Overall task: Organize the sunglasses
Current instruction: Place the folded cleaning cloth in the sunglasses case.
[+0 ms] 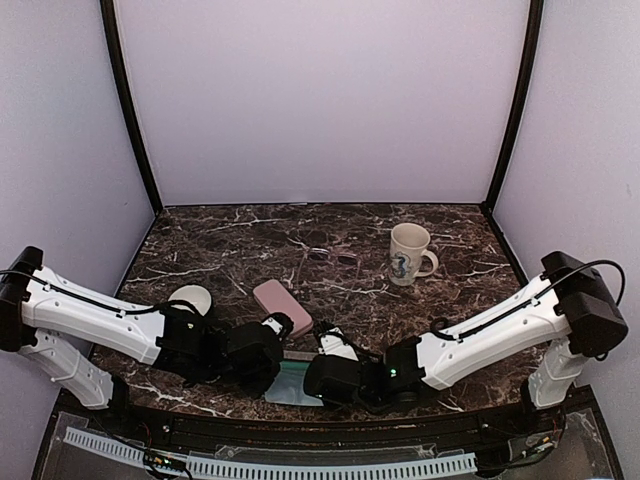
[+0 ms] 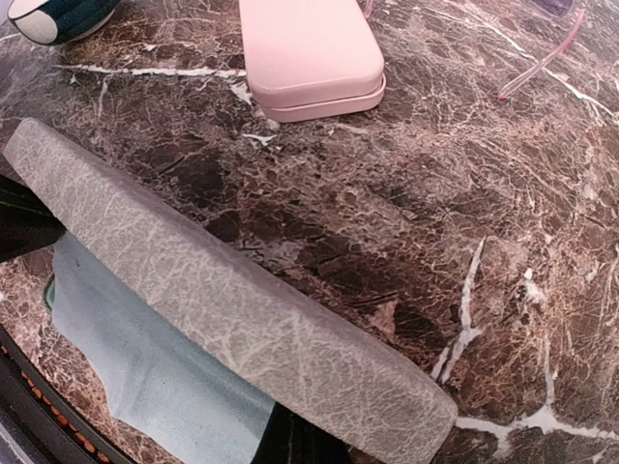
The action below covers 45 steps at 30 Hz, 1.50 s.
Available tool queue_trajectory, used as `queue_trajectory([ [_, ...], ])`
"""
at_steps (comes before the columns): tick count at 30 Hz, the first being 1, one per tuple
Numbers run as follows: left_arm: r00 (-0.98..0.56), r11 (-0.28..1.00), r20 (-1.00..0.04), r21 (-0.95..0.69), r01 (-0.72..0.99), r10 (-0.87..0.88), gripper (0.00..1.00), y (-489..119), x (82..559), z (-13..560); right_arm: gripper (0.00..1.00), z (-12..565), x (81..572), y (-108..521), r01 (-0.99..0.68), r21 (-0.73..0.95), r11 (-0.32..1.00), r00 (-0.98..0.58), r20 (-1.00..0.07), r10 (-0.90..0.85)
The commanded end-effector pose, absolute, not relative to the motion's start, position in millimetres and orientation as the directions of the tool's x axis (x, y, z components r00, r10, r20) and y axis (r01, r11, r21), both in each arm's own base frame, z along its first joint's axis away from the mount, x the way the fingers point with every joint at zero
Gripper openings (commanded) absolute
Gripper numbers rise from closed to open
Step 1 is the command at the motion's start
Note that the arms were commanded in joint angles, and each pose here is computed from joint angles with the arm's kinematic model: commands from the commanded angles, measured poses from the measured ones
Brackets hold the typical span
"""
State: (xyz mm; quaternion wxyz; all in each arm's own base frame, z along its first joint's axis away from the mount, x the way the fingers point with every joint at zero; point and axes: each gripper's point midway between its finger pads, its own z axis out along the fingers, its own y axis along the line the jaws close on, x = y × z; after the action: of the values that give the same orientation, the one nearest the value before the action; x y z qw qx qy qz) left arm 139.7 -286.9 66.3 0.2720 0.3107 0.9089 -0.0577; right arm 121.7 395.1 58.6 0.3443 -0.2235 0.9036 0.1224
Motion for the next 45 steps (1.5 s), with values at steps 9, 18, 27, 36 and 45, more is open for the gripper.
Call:
queue_trajectory([
  [9,-0.637,0.803,-0.535,0.148,0.577,0.556,0.0,-277,154,63,0.0,49,134,385,-0.464,-0.039,0.885,-0.641,-0.674,-0.366],
  [18,-0.631,0.806,-0.54,0.166,0.568,0.556,0.0,-277,159,59,0.0,46,137,385,-0.453,-0.066,0.889,-0.638,-0.673,-0.375],
  [27,-0.621,0.812,-0.57,0.155,0.563,0.539,0.0,-279,162,60,0.0,44,137,383,-0.444,-0.081,0.892,-0.632,-0.677,-0.376],
  [36,-0.624,0.805,-0.552,0.158,0.572,0.552,0.0,-277,159,48,0.0,42,133,385,-0.449,-0.11,0.887,-0.616,-0.681,-0.396],
  [45,-0.641,0.806,-0.534,0.143,0.574,0.552,0.0,-272,149,40,0.03,40,130,386,-0.46,-0.106,0.882,-0.617,-0.676,-0.403],
])
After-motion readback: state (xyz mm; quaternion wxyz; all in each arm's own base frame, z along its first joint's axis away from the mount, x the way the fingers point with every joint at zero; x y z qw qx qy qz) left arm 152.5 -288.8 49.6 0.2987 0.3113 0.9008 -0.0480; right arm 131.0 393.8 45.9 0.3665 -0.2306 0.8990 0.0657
